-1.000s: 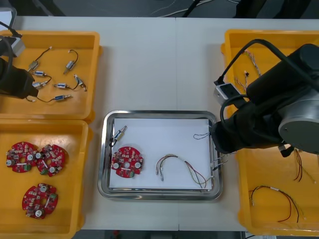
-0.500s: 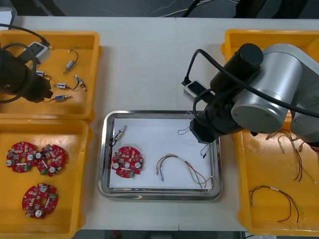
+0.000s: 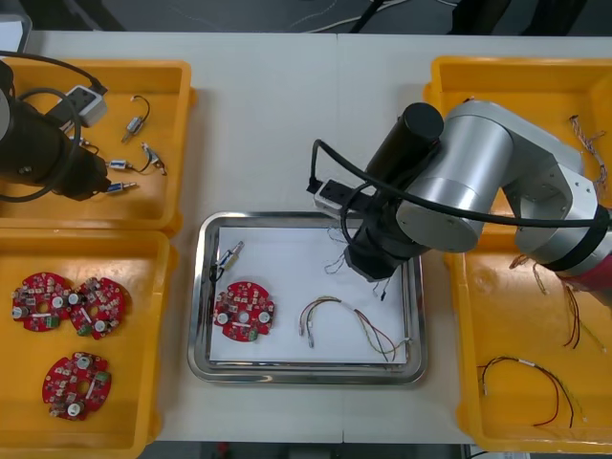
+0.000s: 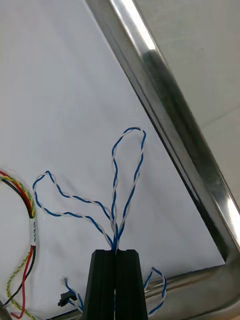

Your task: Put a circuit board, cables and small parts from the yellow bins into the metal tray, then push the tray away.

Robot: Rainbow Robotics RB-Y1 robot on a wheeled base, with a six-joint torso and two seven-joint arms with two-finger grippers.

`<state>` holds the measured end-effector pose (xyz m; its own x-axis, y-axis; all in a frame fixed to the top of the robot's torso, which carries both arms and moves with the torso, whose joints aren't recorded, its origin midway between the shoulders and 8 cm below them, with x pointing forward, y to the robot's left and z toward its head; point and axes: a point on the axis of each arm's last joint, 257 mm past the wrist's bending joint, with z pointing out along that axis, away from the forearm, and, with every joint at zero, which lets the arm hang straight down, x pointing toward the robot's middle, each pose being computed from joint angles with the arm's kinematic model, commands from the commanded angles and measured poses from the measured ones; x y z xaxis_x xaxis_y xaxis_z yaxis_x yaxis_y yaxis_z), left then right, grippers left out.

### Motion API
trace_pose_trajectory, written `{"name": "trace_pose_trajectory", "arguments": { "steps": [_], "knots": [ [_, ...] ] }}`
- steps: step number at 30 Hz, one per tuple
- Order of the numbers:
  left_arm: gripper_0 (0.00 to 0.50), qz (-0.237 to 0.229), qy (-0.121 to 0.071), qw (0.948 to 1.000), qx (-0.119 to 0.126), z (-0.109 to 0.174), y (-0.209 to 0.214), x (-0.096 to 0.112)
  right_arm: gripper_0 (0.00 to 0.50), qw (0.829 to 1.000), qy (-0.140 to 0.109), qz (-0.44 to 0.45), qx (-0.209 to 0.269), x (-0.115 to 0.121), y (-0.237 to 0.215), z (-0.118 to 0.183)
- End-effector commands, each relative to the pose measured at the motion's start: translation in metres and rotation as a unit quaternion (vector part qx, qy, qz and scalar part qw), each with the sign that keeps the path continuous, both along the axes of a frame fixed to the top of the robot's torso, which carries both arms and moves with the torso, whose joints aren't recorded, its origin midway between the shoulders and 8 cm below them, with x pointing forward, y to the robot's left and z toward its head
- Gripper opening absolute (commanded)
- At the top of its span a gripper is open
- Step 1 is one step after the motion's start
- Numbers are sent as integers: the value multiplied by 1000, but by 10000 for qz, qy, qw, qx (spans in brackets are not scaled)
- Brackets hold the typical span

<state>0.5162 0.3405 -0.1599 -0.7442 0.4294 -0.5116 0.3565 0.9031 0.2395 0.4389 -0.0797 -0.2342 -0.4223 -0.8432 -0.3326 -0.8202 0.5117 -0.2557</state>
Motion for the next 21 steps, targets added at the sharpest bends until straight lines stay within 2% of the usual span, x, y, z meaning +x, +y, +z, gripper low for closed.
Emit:
{"name": "trace_pose_trajectory", "arguments": {
  "steps": [1,10,17,19,21],
  "knots": [
    [500,-364,-212,9977,539,16,20,7,0,9974,-269,655,-90,3,27,6],
    [500,-856,-456,9922,788,16,41,26,0,9944,-419,958,-175,2,37,-15],
    [500,-1327,-539,9832,1131,15,42,31,2,9937,-407,1016,-238,3,36,-22],
    [500,-1442,-546,9809,1186,12,41,33,79,9936,-416,1025,-233,3,36,-21],
    [500,-1597,-575,9774,1257,9,37,35,250,9932,-469,1035,-246,5,37,-19]
  ]
}}
